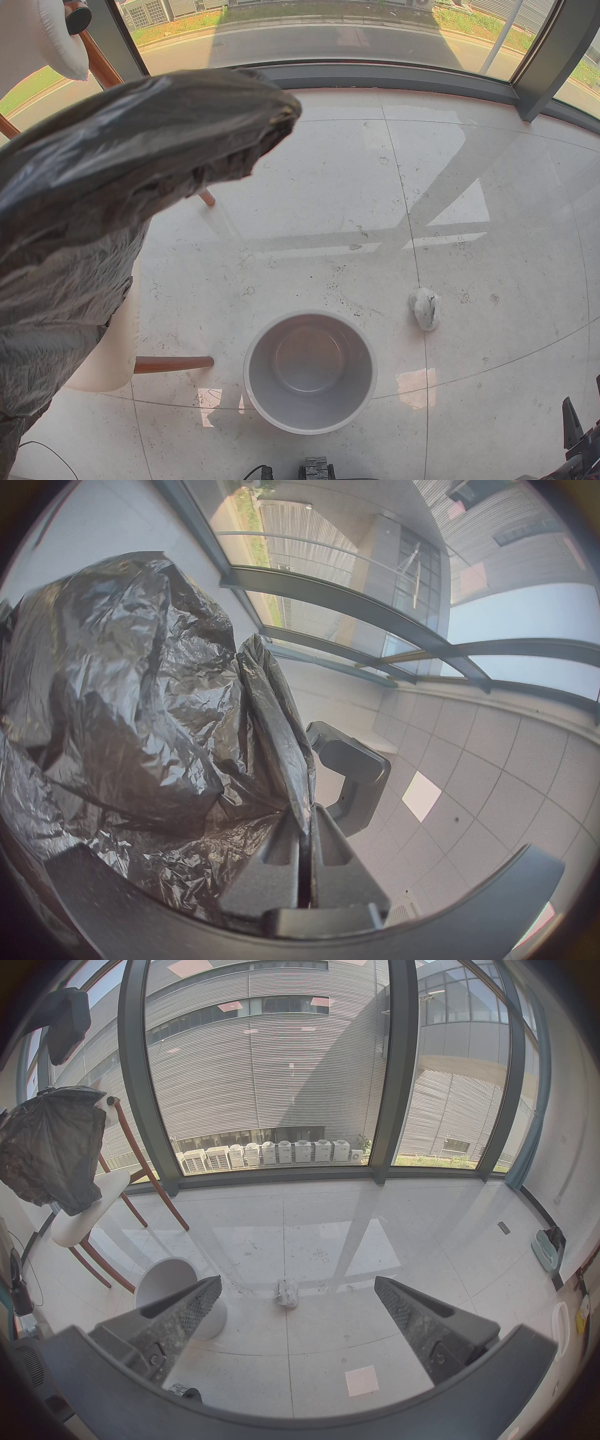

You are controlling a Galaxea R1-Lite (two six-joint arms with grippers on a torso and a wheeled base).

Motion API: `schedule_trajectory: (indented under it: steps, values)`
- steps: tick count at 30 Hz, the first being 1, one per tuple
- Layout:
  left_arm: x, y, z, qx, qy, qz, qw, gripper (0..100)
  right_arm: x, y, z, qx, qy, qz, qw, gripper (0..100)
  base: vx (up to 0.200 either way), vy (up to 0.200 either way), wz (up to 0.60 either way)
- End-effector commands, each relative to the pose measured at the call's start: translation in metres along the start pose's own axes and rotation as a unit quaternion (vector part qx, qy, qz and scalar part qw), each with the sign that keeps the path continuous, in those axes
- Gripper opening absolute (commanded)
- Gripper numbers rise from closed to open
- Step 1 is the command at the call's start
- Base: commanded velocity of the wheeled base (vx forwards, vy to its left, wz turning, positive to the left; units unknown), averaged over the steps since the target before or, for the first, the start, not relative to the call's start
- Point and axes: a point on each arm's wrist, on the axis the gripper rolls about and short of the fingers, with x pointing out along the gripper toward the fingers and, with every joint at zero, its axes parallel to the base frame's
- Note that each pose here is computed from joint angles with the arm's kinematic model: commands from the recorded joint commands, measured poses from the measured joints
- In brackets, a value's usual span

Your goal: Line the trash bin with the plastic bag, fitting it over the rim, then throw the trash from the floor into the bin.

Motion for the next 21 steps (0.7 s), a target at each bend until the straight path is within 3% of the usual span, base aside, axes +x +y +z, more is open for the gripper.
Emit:
schedule_trajectory:
  steps: [1, 6, 10, 13, 21]
  values:
    - [0.010, 0.020, 0.024, -0.016, 0.031, -0.017, 0.9993, 0, 0.000, 0.000, -0.005, 0.000, 0.002, 0.000, 1.0000, 100, 0.000, 0.000, 0.00]
    - [0.021, 0.034, 0.040, -0.013, 0.058, -0.033, 0.9977, 0, 0.000, 0.000, -0.005, 0.000, 0.002, 0.000, 1.0000, 100, 0.000, 0.000, 0.00]
    - [0.027, 0.035, 0.040, -0.015, 0.071, -0.040, 0.9965, 0, 0.000, 0.000, -0.005, 0.000, 0.002, 0.000, 1.0000, 100, 0.000, 0.000, 0.00]
    - [0.038, 0.038, 0.035, -0.041, 0.100, -0.054, 0.9927, 0, 0.001, 0.000, -0.005, 0.000, 0.005, 0.001, 1.0000, 100, 0.000, 0.000, 0.00]
    - [0.063, 0.044, 0.030, -0.057, 0.075, -0.058, 0.9938, 0, 0.001, 0.000, -0.005, 0.001, 0.007, 0.002, 1.0000, 100, 0.000, 0.000, 0.00]
